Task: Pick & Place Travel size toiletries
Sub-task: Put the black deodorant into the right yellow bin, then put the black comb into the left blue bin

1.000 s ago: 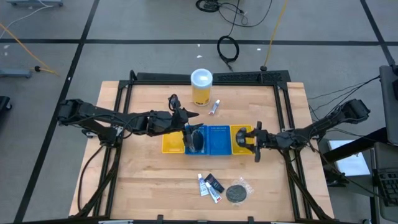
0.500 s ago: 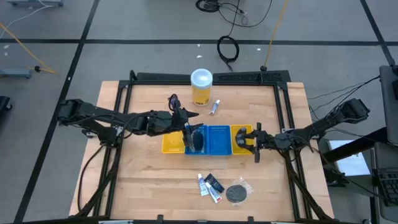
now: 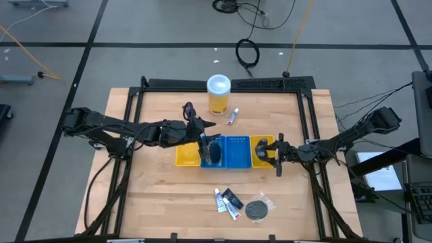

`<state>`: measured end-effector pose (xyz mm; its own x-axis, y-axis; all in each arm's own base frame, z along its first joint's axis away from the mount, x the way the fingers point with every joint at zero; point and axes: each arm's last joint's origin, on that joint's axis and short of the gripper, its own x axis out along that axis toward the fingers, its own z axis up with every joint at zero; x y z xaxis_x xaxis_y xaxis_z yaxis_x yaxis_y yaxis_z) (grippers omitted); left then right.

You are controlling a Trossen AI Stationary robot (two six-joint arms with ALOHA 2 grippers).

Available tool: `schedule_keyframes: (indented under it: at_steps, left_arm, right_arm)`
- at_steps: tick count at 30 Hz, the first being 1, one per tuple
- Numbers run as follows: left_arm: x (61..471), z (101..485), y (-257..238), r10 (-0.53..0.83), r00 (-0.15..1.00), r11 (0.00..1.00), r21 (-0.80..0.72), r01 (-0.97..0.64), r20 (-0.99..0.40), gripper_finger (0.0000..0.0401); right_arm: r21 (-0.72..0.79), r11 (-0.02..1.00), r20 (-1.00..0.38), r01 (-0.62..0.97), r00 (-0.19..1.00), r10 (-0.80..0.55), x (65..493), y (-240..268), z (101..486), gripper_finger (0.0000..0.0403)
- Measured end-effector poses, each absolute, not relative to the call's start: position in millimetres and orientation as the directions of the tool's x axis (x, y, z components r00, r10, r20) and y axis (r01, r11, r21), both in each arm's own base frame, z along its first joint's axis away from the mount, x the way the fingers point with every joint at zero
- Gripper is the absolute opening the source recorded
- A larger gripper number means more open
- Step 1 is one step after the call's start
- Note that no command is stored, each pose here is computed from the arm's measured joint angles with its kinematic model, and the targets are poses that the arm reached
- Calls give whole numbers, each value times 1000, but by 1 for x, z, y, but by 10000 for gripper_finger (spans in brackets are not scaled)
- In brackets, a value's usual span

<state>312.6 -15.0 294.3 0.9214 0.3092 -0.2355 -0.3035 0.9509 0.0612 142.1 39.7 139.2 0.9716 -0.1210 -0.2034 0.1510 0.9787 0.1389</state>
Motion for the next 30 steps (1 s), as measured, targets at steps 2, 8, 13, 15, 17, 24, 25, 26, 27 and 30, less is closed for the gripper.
schedule_keyframes:
  at_steps: [2, 8, 13, 15, 17, 24, 25, 26, 27, 30]
  left_arm:
    - [313, 294, -15, 309, 921, 951, 61, -303, -236, 207]
    - [313, 294, -15, 309, 921, 951, 61, -303, -236, 207]
    - [313, 294, -15, 309, 921, 951, 62, -303, -236, 207]
    - [313, 294, -15, 309, 921, 951, 62, -303, -236, 207]
    - [313, 294, -15, 309, 921, 951, 62, -303, -236, 207]
    - [313, 294, -15, 309, 921, 951, 62, -303, -236, 207]
    - [313, 294, -15, 309, 921, 951, 62, -303, -236, 207]
    - [313, 294, -15, 309, 921, 951, 62, -303, -236, 207]
    - [313, 294, -15, 309, 921, 951, 62, -303, -236, 207]
    - [313, 294, -15, 309, 921, 951, 62, -303, -236, 207]
  right_arm:
    - [135, 979, -204, 150, 972, -121, 142, 40, 139, 199]
    - [126, 981, -216, 150, 969, -120, 142, 40, 138, 180]
    - [126, 980, -228, 151, 966, -120, 142, 40, 137, 202]
    - [126, 980, -228, 151, 966, -120, 142, 40, 137, 210]
    - [127, 980, -226, 151, 967, -120, 142, 40, 137, 212]
    - [127, 980, -226, 151, 967, -119, 142, 40, 137, 197]
    - [127, 980, -227, 151, 967, -119, 142, 40, 137, 195]
    - [127, 980, -227, 151, 967, -119, 142, 40, 137, 193]
    - [127, 980, -226, 151, 967, -119, 142, 40, 137, 191]
    - [131, 980, -221, 148, 968, -116, 142, 40, 137, 189]
